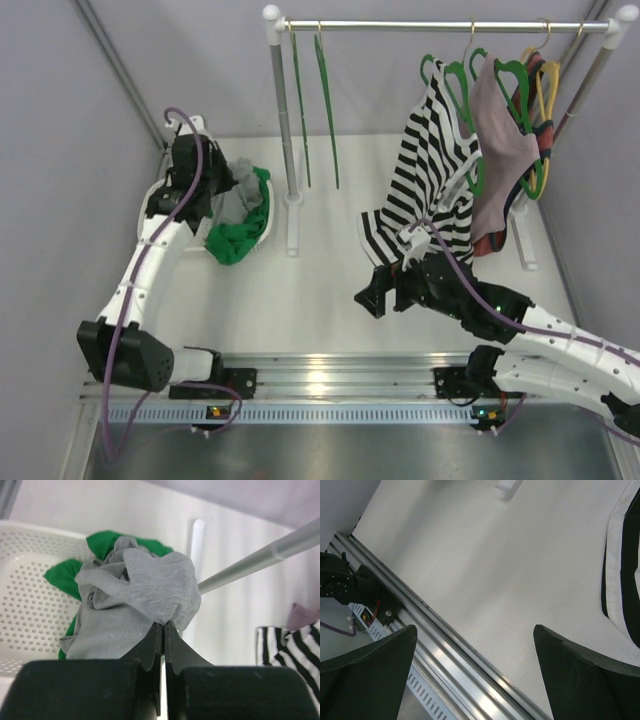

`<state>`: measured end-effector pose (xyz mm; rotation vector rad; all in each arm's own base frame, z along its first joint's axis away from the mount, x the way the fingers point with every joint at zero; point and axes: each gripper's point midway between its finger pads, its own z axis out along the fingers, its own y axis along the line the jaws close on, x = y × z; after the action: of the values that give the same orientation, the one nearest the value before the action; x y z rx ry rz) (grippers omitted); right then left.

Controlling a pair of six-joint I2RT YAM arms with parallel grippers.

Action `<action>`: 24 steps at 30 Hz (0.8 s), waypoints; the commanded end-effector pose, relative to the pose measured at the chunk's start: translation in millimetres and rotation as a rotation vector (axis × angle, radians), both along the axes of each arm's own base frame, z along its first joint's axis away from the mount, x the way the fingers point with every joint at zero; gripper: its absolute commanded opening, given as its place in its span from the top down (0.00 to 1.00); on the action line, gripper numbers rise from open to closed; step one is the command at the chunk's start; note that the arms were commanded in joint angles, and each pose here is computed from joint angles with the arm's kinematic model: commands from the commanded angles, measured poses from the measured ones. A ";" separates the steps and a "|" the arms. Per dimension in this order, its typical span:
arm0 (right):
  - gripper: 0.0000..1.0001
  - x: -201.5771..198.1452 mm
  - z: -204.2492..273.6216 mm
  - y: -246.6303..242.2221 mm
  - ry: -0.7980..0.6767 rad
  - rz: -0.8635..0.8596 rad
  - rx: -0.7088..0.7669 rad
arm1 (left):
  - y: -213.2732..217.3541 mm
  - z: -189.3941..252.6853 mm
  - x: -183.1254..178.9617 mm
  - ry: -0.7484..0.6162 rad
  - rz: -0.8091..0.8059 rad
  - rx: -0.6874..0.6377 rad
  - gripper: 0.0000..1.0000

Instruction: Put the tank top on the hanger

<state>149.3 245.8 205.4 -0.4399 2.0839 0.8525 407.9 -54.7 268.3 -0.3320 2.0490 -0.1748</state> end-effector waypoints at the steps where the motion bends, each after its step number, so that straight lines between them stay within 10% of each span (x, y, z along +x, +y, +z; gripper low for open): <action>1: 0.00 8.9 31.3 7.9 -0.059 -0.004 0.067 | -3.9 72.4 -22.2 -0.157 -0.055 -0.020 1.00; 24: 0.00 22.5 84.0 10.7 -0.174 -0.028 0.115 | -40.3 338.2 -171.5 -0.769 -0.373 -0.203 1.00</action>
<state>162.8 254.5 250.8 -0.4438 1.9735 0.8549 262.6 -84.4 571.8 -0.0477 1.4113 -0.5489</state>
